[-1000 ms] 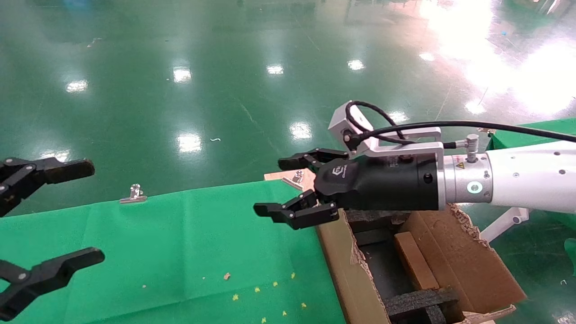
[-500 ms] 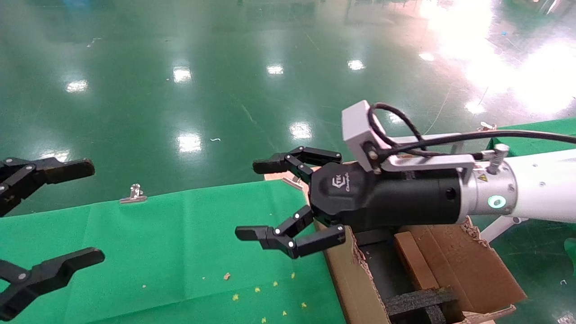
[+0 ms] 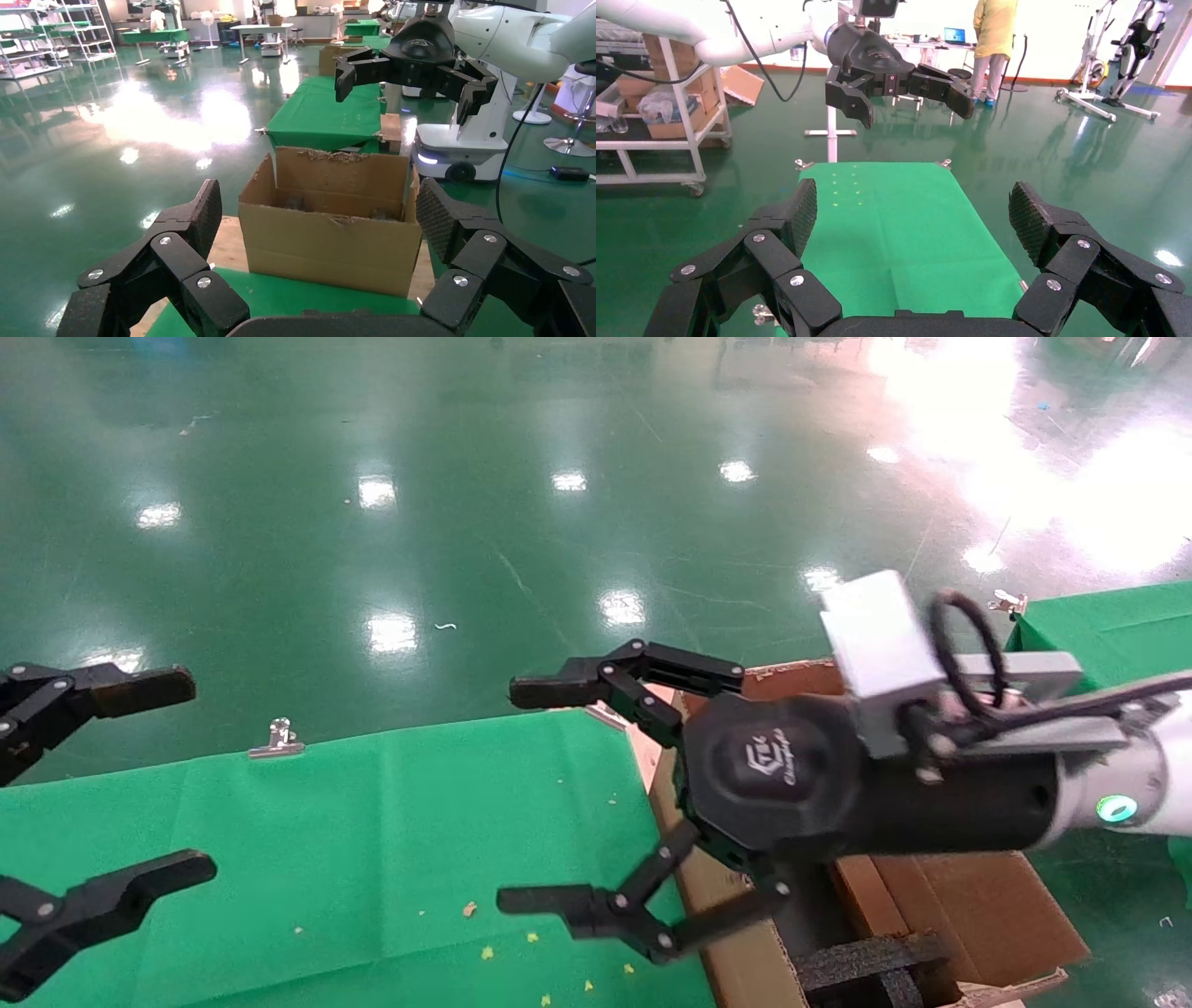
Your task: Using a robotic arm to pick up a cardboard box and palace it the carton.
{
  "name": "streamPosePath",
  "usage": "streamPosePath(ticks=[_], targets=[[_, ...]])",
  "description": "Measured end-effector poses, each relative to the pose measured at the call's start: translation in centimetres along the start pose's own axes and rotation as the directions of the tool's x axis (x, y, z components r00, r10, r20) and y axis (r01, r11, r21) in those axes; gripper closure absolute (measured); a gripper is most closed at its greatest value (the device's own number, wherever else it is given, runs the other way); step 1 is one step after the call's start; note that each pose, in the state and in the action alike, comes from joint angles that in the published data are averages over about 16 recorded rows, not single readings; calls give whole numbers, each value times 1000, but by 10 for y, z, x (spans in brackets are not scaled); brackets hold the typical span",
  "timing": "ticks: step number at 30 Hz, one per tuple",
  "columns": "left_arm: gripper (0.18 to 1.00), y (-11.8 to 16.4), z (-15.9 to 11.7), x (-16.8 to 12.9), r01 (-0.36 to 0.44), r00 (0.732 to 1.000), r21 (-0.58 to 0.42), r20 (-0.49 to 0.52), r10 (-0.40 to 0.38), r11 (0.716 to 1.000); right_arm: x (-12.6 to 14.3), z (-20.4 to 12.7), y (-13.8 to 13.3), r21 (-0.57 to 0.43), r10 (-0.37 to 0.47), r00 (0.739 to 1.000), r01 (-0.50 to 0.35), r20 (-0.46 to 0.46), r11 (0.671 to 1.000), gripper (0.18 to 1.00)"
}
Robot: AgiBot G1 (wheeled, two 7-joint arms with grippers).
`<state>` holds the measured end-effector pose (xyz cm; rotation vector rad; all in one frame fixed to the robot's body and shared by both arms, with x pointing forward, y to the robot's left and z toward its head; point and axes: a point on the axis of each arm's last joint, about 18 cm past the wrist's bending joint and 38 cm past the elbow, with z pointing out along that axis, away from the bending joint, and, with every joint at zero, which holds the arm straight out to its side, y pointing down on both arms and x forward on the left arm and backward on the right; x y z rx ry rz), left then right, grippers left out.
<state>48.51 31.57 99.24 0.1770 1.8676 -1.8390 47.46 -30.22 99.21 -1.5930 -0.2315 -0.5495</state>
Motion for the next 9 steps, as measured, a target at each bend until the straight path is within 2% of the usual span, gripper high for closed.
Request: streamPosePath(ticks=[9], targets=[[184,0,0,0,0,1000,0,0,0,1000,-4,-2,-1,21,-16,1000,16,10,1000,178]])
